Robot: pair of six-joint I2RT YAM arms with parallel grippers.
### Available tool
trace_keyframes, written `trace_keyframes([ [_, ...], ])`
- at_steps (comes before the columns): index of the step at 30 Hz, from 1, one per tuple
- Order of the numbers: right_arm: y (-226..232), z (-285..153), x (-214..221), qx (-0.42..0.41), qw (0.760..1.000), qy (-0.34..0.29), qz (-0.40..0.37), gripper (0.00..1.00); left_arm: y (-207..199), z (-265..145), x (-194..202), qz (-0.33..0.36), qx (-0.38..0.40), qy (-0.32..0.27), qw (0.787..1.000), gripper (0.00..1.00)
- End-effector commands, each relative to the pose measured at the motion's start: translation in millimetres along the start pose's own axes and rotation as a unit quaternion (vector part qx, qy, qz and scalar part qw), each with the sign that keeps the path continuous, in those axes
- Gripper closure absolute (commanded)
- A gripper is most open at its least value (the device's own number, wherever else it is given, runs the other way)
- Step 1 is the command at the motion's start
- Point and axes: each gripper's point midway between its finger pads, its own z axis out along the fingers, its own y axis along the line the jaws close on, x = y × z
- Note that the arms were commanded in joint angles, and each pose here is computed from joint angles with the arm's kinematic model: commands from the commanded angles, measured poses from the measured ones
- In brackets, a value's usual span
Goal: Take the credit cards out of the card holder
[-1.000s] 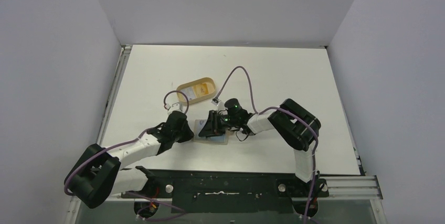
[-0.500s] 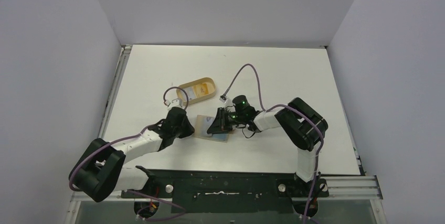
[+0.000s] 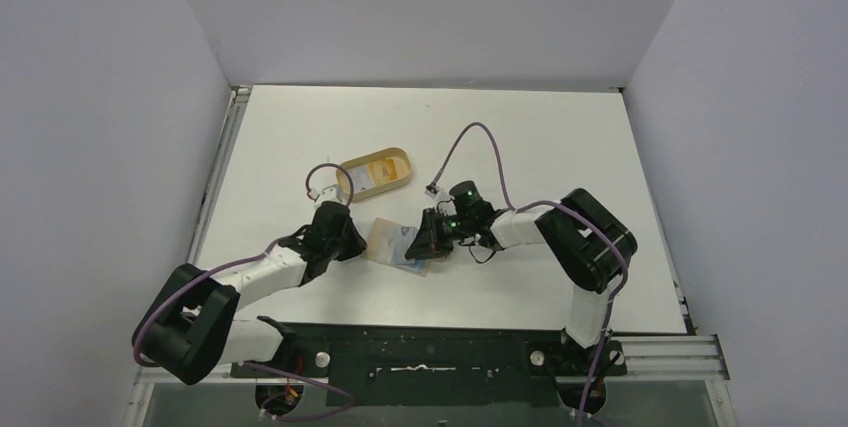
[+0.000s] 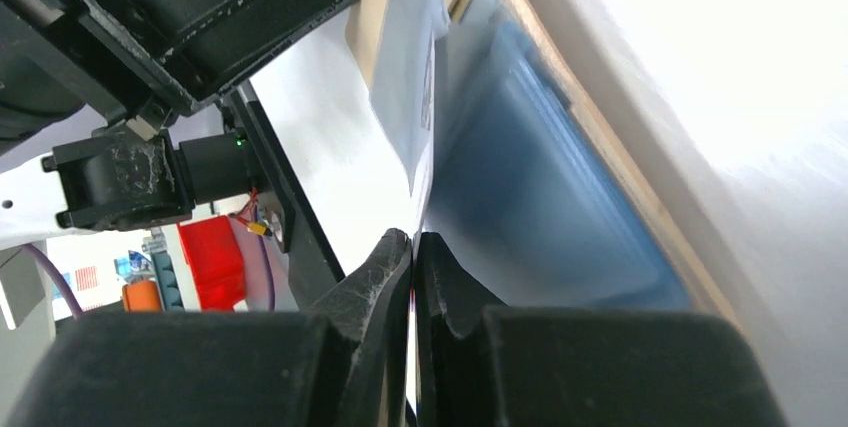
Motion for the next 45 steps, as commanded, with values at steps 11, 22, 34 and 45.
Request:
trace_keyframes([
  [11, 12.0, -54.3, -25.4, 0.045, 0.996, 0.017, -0.078, 1.00, -8.0, -1.1, -29.1, -0.014, 0.019, -0.045, 0.999, 1.00],
  [22, 67.2, -30.7, -162.7, 0.042, 0.987, -0.018, -0.154, 1.00, -27.9, -2.5, -67.9, -0.060, 0.063, -0.132, 0.987, 1.00],
  [34, 72.0, 42.7, -206.9, 0.016, 0.988, -0.011, -0.155, 1.00, -35.0, 6.9, -101.2, -0.070, 0.061, -0.184, 0.979, 1.00],
  [45, 65.2, 77.4, -216.6, 0.012, 0.989, 0.003, -0.150, 1.00, -21.6, 8.0, -98.5, -0.078, 0.053, -0.188, 0.978, 1.00],
])
